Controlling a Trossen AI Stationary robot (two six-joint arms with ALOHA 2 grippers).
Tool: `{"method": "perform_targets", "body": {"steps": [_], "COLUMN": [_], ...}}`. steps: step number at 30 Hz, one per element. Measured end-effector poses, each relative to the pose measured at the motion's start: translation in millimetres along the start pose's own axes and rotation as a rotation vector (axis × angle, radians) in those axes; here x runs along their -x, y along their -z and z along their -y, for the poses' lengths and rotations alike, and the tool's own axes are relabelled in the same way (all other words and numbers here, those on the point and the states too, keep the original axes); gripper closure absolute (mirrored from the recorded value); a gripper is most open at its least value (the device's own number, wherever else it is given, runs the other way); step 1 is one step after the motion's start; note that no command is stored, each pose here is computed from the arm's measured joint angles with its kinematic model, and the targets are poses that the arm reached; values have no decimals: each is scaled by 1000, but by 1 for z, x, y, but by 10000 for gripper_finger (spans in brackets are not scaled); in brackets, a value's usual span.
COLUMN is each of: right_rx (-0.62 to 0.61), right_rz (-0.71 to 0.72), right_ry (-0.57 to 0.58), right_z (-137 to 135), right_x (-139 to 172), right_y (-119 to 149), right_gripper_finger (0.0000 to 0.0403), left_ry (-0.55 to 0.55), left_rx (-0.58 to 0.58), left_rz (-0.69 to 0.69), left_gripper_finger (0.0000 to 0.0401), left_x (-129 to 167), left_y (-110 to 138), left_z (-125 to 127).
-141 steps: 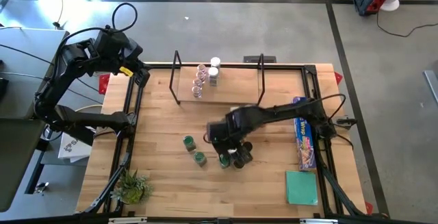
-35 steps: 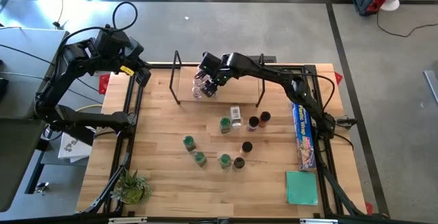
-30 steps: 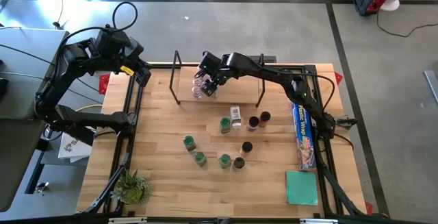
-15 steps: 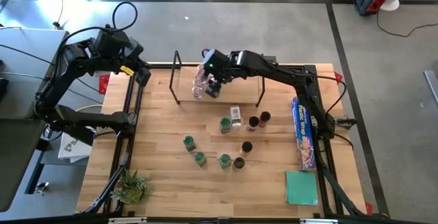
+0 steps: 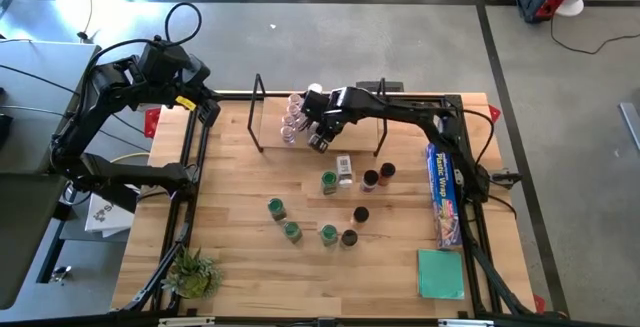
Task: Shelf spices
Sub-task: Put the bottom white seasoning bottle on the shelf aligned with the other white seasoning bottle
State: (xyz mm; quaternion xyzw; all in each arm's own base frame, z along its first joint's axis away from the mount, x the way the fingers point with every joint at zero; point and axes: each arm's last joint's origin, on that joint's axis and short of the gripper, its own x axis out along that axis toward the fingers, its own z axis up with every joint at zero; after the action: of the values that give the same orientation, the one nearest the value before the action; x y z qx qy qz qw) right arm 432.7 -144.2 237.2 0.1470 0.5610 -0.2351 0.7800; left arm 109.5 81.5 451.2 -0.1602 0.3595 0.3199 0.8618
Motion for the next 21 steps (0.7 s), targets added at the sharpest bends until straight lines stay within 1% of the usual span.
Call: {"method": "perform_targets", "body": {"steps": [3,8,12,16,21], "right_rx": [-17,-27,-45,-99,-141], "right_rz": [21,91,110,105,116], "right_ry": [3,11,12,46,55], "right_z": [6,13,17,20,19], "right_x": [-5,-5,-5,-4,20], "right_y": [-2,-10,-13,-12,-7], "right_gripper_finger": [359,361,361,361,361], "left_ry": [0,0,0,0,0], "left_rx": [-1,-1,-1,-1,-1], "left_rz": [0,-1,-1,-1,-1], "left_gripper_finger": [400,400,400,400,400], "left_x": [0,0,0,0,0], "left_y": [0,0,0,0,0], "left_z": [0,0,0,0,0]}}
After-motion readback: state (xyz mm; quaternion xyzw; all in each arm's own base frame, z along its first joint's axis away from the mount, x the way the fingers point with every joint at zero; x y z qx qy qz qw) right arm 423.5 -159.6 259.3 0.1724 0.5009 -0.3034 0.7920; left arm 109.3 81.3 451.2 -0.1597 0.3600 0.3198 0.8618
